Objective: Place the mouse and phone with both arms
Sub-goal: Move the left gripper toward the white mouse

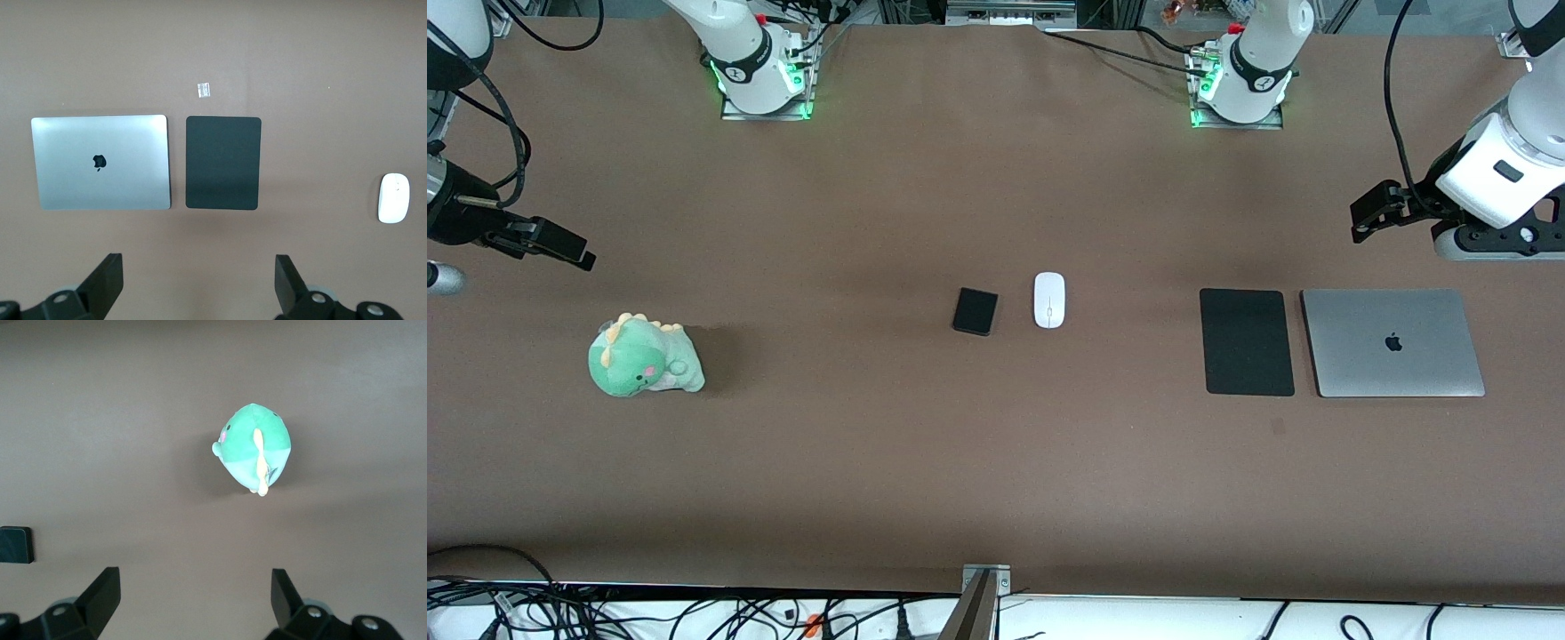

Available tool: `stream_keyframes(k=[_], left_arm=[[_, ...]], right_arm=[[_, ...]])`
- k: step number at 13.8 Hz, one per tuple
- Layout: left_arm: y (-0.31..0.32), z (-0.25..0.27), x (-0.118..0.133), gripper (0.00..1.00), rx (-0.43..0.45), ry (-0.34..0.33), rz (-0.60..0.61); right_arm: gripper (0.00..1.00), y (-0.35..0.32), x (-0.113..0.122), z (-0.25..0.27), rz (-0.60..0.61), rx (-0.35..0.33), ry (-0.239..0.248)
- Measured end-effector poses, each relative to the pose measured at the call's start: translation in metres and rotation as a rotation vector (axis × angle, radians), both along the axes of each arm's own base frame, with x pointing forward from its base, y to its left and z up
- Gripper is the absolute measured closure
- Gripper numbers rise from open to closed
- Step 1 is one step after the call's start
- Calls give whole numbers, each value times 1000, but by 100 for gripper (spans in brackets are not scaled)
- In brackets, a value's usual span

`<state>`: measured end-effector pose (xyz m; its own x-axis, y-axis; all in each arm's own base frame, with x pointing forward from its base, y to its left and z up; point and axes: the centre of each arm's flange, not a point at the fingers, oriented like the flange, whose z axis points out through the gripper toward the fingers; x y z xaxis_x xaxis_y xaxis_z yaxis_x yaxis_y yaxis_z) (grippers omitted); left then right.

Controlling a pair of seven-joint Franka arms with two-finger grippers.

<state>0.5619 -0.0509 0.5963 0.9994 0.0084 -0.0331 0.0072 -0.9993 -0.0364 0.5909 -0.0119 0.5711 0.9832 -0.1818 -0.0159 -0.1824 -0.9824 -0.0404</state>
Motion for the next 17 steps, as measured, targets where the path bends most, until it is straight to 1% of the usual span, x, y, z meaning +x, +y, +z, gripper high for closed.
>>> stream_keyframes(k=[5, 10, 17], left_arm=[[-20, -9, 1, 0, -4, 16, -37], [-56, -30, 7, 0, -16, 42, -78], [-143, -81, 16, 0, -55, 58, -18]], right_arm=[[0, 1, 0, 0, 2, 0, 3], [0, 10, -2, -4, 17, 1, 28], [0, 20, -2, -15, 36, 1, 67]])
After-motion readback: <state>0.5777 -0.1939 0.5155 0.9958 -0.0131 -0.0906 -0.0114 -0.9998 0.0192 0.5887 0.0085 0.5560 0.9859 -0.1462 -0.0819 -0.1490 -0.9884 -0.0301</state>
